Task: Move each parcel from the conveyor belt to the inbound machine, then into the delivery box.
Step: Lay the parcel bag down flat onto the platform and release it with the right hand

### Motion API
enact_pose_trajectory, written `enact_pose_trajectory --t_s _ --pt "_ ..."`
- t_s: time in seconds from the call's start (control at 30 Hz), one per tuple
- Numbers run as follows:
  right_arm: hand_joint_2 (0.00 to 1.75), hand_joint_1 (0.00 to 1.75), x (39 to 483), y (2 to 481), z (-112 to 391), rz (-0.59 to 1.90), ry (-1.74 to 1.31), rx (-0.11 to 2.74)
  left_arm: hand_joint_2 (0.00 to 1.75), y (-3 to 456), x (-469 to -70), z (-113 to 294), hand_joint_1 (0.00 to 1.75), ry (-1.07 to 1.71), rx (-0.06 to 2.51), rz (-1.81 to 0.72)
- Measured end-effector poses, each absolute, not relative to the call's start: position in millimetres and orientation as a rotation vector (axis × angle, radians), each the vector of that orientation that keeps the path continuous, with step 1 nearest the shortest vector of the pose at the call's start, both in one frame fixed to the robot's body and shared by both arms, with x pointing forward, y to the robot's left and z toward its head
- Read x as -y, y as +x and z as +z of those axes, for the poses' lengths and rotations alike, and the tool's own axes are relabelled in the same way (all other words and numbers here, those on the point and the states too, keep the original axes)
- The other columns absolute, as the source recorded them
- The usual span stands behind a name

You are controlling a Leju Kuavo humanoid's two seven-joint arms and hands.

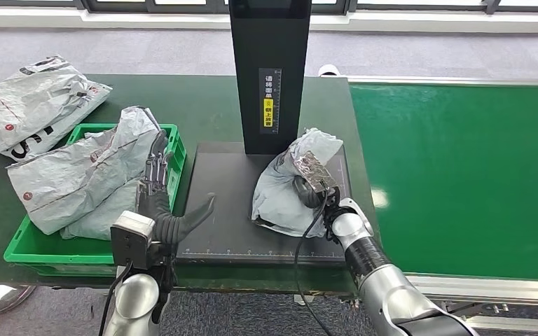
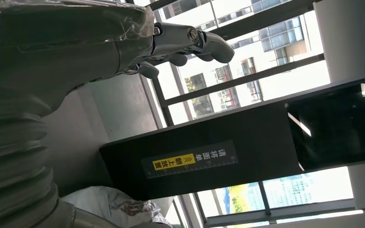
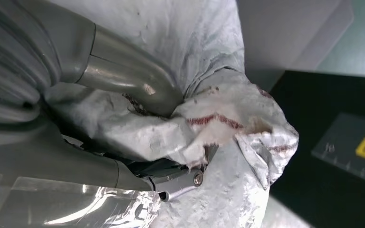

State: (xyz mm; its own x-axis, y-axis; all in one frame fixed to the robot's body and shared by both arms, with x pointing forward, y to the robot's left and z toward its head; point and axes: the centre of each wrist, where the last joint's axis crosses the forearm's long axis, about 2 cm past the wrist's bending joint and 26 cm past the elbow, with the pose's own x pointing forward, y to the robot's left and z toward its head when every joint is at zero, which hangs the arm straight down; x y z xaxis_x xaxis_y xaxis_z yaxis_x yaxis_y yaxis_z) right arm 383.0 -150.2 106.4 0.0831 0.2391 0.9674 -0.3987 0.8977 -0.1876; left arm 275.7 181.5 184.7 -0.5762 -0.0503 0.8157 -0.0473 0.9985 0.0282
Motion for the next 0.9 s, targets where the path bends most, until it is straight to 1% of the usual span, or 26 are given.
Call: enact_pose_trajectory --t_s 0.03,0.13,0.33,0.57,0.9 --pt "1.75 0.14 148 382 106 0.481 0.144 1.403 1.75 276 -181 185 0.00 0.065 2.184 -0.005" --pt "1.75 0.01 142 379 103 0.493 0.169 1.382 1.75 277 -179 183 0.00 0.055 2.179 -0.009" --pt "1.75 0.00 128 373 101 0.555 0.254 1.363 1.75 282 -176 182 0.00 0.047 2.174 -0.019" --pt "1.75 0.00 111 366 103 0.658 0.482 1.447 1.75 289 -174 182 0.00 0.033 2.185 -0.030" --pt "1.75 0.00 103 369 113 0.622 0.720 1.516 1.75 290 -173 178 0.00 0.028 2.188 -0.039"
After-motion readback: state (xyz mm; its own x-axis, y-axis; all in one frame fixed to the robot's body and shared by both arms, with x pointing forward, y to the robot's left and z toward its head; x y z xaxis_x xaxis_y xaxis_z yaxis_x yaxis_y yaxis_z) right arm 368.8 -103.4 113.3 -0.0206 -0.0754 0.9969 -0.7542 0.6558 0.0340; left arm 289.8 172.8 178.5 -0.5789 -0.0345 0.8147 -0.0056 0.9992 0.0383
